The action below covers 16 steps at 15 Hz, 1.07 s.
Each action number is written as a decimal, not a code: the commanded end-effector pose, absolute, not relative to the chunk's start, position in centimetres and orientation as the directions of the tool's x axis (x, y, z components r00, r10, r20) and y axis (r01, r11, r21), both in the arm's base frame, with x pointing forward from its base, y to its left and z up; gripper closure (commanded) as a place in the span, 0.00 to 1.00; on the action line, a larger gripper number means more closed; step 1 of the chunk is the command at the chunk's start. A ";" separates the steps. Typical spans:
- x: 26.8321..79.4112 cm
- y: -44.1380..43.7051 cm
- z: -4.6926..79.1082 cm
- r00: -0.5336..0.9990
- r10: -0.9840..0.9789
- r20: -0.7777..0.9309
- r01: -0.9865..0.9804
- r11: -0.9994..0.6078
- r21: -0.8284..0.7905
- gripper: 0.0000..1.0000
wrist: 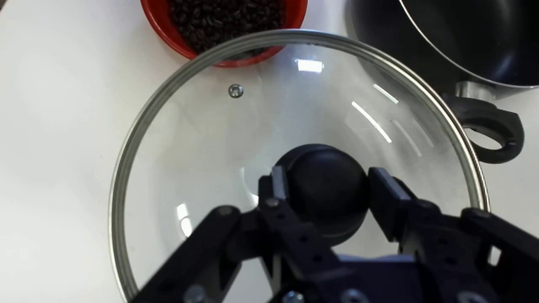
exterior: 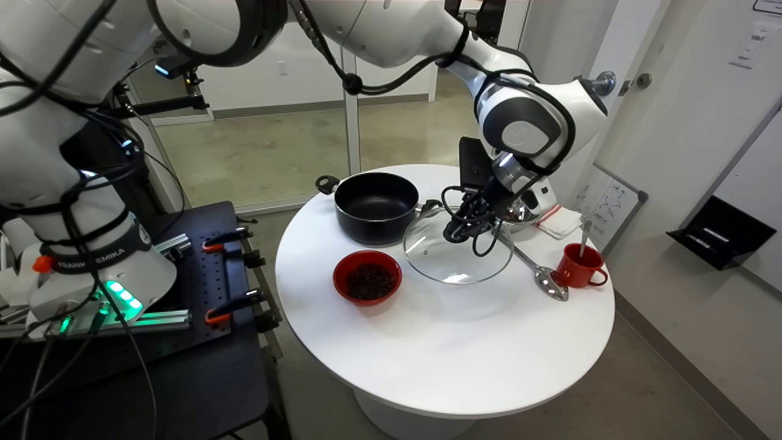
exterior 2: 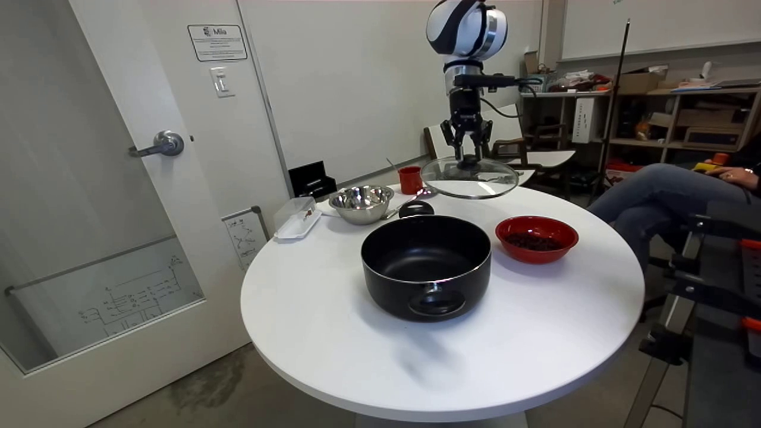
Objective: Pick up the lid from the pot and put it on the table, then pick up the red bowl and pour it's contents in the pot and pick up the lid and put it back on the pot
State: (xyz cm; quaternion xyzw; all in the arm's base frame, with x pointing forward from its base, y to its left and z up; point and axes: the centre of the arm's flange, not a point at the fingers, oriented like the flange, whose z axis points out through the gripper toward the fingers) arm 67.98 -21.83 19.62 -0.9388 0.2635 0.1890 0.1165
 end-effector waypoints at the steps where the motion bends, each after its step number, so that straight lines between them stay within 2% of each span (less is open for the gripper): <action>1: 70.0 -21.8 16.8 0.775 -0.449 -0.445 -0.551 -0.825 -0.128 0.75; 16: 70.8 -21.5 13.2 0.771 -0.444 -0.457 -0.553 -0.823 -0.133 0.75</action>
